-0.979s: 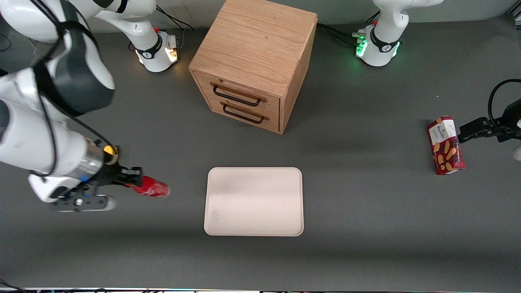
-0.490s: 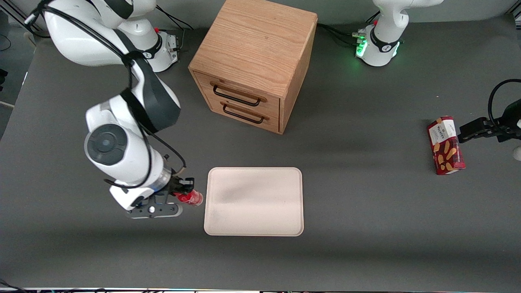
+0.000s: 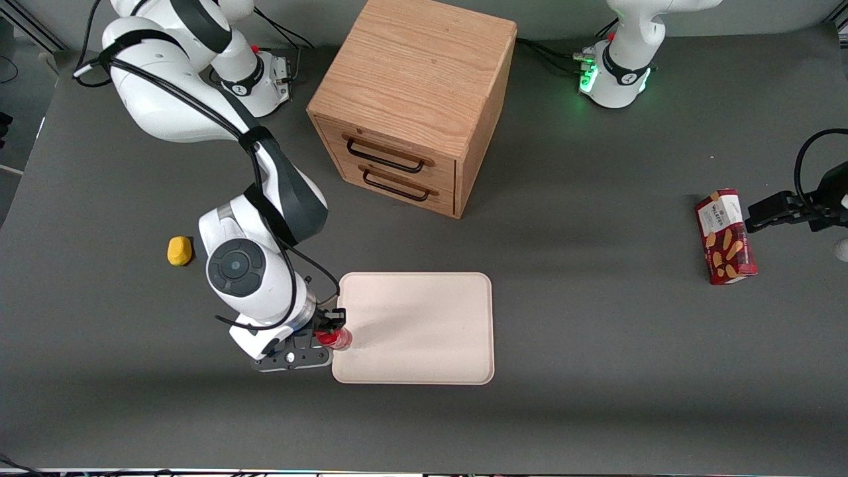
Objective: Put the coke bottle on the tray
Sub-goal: 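Lift the bottle and carry it toward the white tray, then lower the bottle onto the tray's edge and open the right gripper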
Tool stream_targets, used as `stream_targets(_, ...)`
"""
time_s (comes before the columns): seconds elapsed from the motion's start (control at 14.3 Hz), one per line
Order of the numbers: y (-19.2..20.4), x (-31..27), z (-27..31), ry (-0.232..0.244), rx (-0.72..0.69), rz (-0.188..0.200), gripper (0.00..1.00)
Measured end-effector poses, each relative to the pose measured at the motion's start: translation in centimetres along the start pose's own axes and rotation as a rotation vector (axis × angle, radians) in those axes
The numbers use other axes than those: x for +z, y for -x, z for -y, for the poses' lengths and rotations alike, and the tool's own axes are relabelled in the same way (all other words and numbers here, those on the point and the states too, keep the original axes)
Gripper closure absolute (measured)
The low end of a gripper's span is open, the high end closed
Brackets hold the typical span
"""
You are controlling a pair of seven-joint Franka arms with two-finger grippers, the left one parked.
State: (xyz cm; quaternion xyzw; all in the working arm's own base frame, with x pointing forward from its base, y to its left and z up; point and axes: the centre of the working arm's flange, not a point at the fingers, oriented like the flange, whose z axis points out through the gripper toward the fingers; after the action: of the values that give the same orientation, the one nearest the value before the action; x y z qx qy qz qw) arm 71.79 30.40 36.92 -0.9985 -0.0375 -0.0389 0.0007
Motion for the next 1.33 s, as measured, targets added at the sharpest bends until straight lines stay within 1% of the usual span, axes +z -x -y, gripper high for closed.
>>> stream_targets(0.28, -0.3, 1.8, 0.2, -0.003, -0.004, -0.012, 0.68)
stream_targets(0.56, -0.4, 3.7, 0.8, -0.017, 0.005, -0.038, 0.68)
stream_targets(0.84, -0.2, 4.3, 1.1, -0.018, 0.008, -0.039, 0.67)
stream_targets(0.91, -0.2, 4.4, 1.1, -0.013, 0.006, -0.041, 0.64)
stream_targets(0.98, -0.2, 4.4, 1.0, -0.006, 0.004, -0.05, 0.56)
stream_targets(1.05, -0.3, 4.4, 1.1, 0.0, 0.0, -0.066, 0.46)
stream_targets(1.12, -0.4, 4.5, 1.1, 0.003, -0.002, -0.081, 0.35)
stream_targets(1.26, -0.4, 4.7, 1.3, 0.003, -0.001, -0.094, 0.11)
stream_targets(1.33, -0.4, 4.7, 1.3, 0.004, 0.0, -0.095, 0.03)
